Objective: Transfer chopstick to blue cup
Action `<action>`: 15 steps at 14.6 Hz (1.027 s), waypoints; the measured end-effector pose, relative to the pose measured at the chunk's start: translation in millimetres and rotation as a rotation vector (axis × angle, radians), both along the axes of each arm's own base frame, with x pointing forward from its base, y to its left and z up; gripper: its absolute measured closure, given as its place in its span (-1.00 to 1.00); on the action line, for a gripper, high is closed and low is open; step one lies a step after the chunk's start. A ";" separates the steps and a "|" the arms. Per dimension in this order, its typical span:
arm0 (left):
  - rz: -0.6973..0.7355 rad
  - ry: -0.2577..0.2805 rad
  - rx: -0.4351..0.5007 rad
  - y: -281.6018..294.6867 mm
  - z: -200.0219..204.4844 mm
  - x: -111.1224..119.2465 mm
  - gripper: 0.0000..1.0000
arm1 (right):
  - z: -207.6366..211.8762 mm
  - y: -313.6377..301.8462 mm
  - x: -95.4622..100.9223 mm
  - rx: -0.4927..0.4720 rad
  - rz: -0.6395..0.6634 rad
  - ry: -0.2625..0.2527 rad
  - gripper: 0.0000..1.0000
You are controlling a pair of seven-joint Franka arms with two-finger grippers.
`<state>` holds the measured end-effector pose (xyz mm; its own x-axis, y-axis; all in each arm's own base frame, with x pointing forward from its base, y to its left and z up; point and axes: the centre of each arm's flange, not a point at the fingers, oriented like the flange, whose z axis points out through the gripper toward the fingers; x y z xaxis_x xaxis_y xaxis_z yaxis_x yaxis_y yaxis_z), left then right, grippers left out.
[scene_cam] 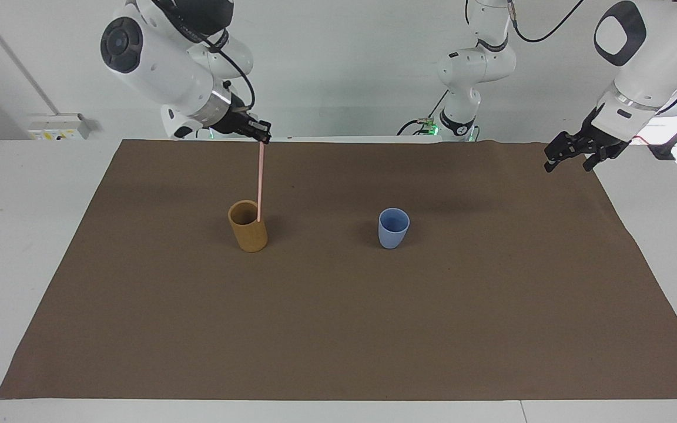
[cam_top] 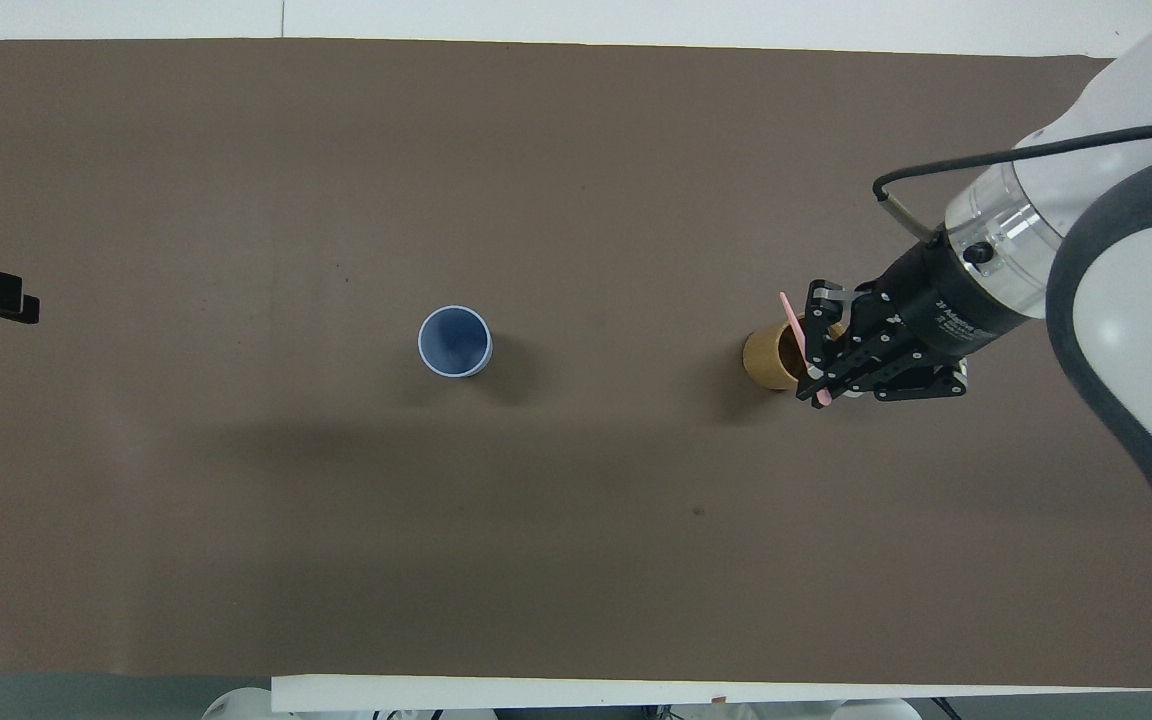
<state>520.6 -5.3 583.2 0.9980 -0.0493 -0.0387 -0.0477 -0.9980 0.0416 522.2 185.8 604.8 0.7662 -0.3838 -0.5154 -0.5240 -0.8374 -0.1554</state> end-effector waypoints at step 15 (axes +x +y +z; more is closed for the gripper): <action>0.000 0.000 0.000 0.1 0.0 0.0 -1.00 | -33.1 282.5 -21.5 0.246 -0.595 0.010 0.83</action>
